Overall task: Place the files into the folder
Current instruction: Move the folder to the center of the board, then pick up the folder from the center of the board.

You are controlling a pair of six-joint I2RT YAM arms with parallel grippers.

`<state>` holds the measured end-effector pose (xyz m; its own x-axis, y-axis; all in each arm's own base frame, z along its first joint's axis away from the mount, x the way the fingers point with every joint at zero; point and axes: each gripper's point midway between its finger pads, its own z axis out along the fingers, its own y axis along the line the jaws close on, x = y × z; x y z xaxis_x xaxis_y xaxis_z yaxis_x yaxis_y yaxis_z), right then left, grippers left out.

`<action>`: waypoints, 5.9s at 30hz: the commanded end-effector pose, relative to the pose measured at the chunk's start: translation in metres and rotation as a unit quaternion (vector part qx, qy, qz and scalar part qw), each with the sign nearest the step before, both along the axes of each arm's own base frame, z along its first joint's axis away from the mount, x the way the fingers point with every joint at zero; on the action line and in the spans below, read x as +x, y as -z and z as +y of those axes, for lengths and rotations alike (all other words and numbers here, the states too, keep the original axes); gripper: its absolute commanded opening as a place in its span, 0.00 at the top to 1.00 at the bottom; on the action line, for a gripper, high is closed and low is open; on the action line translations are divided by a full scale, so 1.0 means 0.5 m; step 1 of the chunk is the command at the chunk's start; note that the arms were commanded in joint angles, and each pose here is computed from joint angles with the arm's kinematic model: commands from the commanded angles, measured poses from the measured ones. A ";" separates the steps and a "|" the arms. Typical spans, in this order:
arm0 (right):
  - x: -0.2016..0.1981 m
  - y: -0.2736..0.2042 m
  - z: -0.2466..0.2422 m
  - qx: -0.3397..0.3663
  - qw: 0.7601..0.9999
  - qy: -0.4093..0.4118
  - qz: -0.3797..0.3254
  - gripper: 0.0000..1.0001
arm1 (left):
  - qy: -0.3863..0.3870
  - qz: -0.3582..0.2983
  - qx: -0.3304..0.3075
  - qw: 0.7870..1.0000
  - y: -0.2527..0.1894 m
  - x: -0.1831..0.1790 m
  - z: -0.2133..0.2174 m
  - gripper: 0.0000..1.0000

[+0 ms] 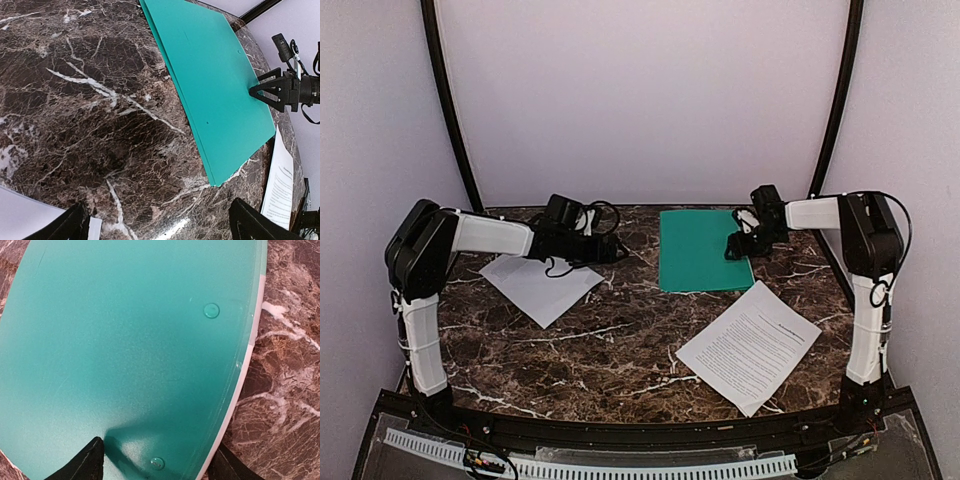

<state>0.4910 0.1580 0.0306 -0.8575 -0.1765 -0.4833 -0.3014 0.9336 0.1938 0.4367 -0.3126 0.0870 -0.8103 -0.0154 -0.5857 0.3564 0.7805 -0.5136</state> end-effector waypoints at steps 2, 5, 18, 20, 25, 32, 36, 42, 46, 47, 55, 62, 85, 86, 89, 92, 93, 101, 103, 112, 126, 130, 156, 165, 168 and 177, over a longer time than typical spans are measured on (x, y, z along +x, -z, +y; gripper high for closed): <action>-0.059 0.050 0.029 -0.031 0.995 -0.084 0.042 0.36 | 0.025 0.000 -0.026 0.999 -0.026 -0.003 -0.039 0.04; -0.067 0.047 0.050 -0.040 0.991 -0.123 0.034 0.38 | 0.029 0.000 -0.024 0.999 -0.024 -0.005 -0.047 0.05; -0.111 0.006 0.190 0.004 0.981 -0.195 0.015 0.39 | 0.023 0.032 -0.028 0.999 0.007 -0.031 -0.055 0.07; -0.114 0.004 0.193 0.008 0.986 -0.168 0.021 0.36 | 0.017 0.045 -0.028 0.998 0.018 -0.037 -0.051 0.08; -0.124 -0.004 0.189 0.034 0.993 -0.110 0.036 0.29 | 0.002 0.076 -0.024 0.997 0.045 -0.054 -0.040 0.09; -0.155 -0.013 0.199 0.080 0.991 -0.093 0.048 0.21 | 0.010 0.095 -0.044 0.994 0.060 -0.067 -0.050 0.09; -0.173 -0.021 0.207 0.099 0.989 -0.102 0.050 0.19 | 0.017 0.104 -0.061 0.993 0.060 -0.070 -0.062 0.10; -0.186 -0.022 0.207 0.110 0.987 -0.099 0.055 0.19 | 0.022 0.117 -0.077 0.990 0.065 -0.071 -0.073 0.17; -0.190 -0.020 0.210 0.119 0.986 -0.097 0.059 0.19 | 0.026 0.129 -0.092 0.987 0.068 -0.074 -0.085 0.20; -0.190 -0.020 0.211 0.119 0.986 -0.097 0.059 0.19 | 0.027 0.131 -0.094 0.987 0.068 -0.073 -0.087 0.21; -0.192 -0.013 0.208 0.115 0.987 -0.095 0.059 0.20 | 0.012 0.160 -0.087 0.983 0.095 -0.075 -0.083 0.23; -0.205 -0.011 0.218 0.130 0.984 -0.103 0.061 0.22 | 0.000 0.209 -0.121 0.970 0.112 -0.086 -0.098 0.25; -0.226 -0.017 0.211 0.134 0.984 -0.098 0.058 0.20 | 0.023 0.191 -0.209 0.959 0.049 -0.094 -0.122 0.34; -0.226 -0.025 0.204 0.121 0.986 -0.100 0.048 0.18 | 0.025 0.180 -0.204 0.962 0.034 -0.092 -0.120 0.34; -0.229 -0.051 0.180 0.063 0.993 -0.098 0.015 0.13 | 0.023 0.152 -0.154 0.976 0.029 -0.090 -0.098 0.31; -0.243 -0.078 0.174 0.011 0.994 -0.104 -0.018 0.10 | 0.029 0.124 -0.113 0.985 0.008 -0.093 -0.079 0.28; -0.252 -0.089 0.178 -0.002 0.993 -0.113 -0.030 0.09 | 0.024 0.114 -0.103 0.988 0.003 -0.089 -0.073 0.26; -0.340 -0.067 0.224 -0.196 0.945 -0.246 -0.086 0.05 | 0.024 0.047 -0.007 0.999 -0.035 -0.089 -0.015 0.11; -0.353 -0.048 0.233 -0.240 0.926 -0.276 -0.090 0.07 | 0.019 0.032 0.016 0.999 -0.045 -0.087 0.002 0.08; -0.357 -0.009 0.265 -0.336 0.871 -0.334 -0.130 0.21 | 0.002 0.012 0.055 0.998 -0.064 -0.095 0.040 0.07; -0.334 -0.029 0.295 -0.367 0.836 -0.347 -0.213 0.54 | -0.005 0.018 0.055 0.998 -0.053 -0.102 0.046 0.07; -0.328 -0.032 0.302 -0.370 0.831 -0.348 -0.228 0.58 | -0.005 0.021 0.058 0.998 -0.046 -0.102 0.048 0.07; -0.320 -0.002 0.299 -0.411 0.798 -0.339 -0.281 0.59 | -0.005 0.034 0.060 0.998 -0.023 -0.107 0.049 0.07; -0.290 0.006 0.320 -0.428 0.784 -0.325 -0.311 0.61 | -0.003 0.036 0.063 0.997 -0.021 -0.110 0.051 0.07; -0.278 -0.014 0.326 -0.428 0.783 -0.311 -0.327 0.68 | -0.002 0.035 0.065 0.997 -0.024 -0.109 0.052 0.07; -0.271 -0.103 0.325 -0.370 0.818 -0.245 -0.367 0.98 | -0.015 0.026 0.064 0.998 -0.043 -0.106 0.070 0.06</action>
<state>0.3514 0.3168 0.0445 -0.1056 -0.9532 -0.2832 -0.5185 0.2958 -0.8023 0.3895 -0.2894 0.0969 -0.8446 0.0368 -0.5341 0.3118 0.8448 -0.4348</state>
